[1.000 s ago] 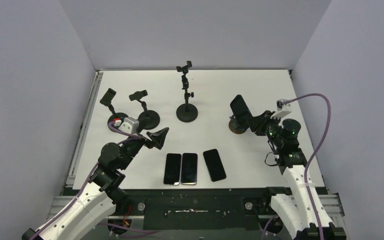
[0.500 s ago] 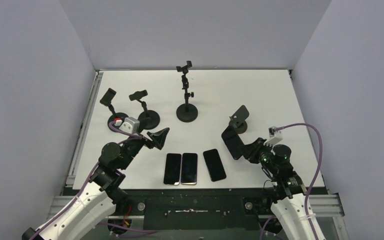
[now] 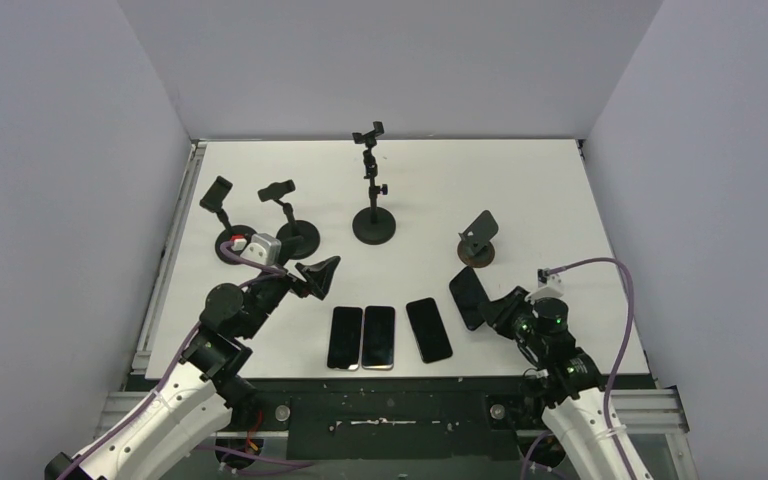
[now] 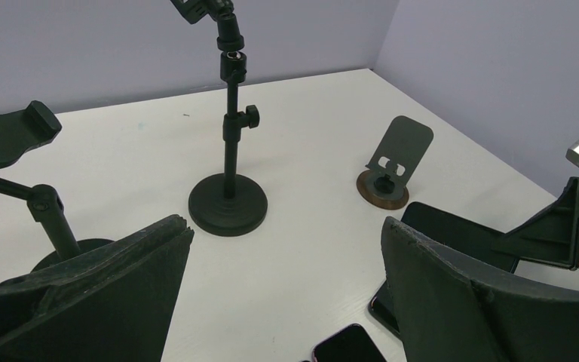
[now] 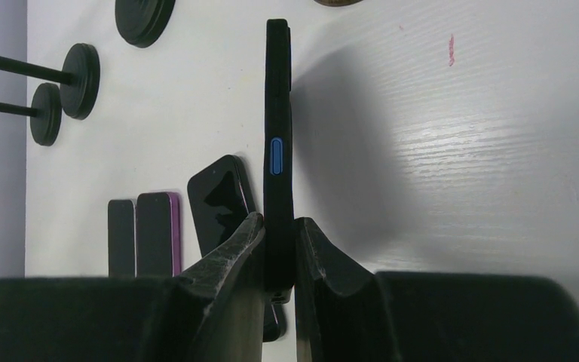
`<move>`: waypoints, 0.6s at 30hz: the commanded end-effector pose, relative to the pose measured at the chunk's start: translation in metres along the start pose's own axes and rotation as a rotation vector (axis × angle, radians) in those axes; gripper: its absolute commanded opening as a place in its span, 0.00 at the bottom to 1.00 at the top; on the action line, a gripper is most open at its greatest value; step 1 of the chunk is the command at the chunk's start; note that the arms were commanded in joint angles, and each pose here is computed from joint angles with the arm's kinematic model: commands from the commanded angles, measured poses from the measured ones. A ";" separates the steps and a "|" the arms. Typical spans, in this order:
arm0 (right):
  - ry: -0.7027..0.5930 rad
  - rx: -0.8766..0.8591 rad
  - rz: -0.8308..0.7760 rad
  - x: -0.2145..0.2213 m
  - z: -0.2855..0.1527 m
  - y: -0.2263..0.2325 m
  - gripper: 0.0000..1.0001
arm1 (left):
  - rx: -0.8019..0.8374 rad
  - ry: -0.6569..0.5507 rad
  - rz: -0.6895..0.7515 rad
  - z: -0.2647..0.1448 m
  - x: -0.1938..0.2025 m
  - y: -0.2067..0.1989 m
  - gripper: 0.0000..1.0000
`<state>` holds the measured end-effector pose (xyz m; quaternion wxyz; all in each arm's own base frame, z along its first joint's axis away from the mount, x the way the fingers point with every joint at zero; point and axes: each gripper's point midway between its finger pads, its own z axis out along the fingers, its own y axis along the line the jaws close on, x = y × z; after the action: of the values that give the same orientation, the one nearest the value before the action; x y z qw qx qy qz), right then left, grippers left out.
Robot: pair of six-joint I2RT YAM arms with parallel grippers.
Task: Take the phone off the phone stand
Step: Place the phone at the center of the board.
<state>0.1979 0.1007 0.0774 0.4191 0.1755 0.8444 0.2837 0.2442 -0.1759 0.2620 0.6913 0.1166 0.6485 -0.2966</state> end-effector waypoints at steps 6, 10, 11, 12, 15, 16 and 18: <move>0.024 -0.017 0.035 0.002 0.003 0.012 0.00 | 0.039 -0.042 -0.004 0.002 -0.012 -0.009 0.95; 0.076 -0.024 0.027 0.015 0.003 0.014 0.00 | 0.039 -0.042 -0.006 0.002 -0.012 -0.009 0.95; 0.088 -0.026 0.021 0.018 0.003 0.015 0.00 | 0.039 -0.043 -0.008 0.002 -0.012 -0.009 0.95; 0.095 -0.021 0.017 0.021 0.004 0.015 0.00 | 0.039 -0.042 -0.009 0.002 -0.012 -0.009 0.95; 0.125 -0.014 -0.008 0.030 0.005 0.018 0.00 | 0.040 -0.044 -0.013 0.002 -0.012 -0.009 0.95; 0.134 -0.008 -0.017 0.034 0.005 0.019 0.00 | 0.041 -0.045 -0.014 0.002 -0.013 -0.010 0.95; 0.150 0.000 -0.033 0.041 0.006 0.020 0.00 | 0.052 -0.044 -0.013 0.001 -0.013 -0.012 0.95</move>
<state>0.1791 0.1290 0.0566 0.3567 0.1460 0.8768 0.2877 0.2438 -0.1776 0.2607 0.6882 0.1182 0.6499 -0.3001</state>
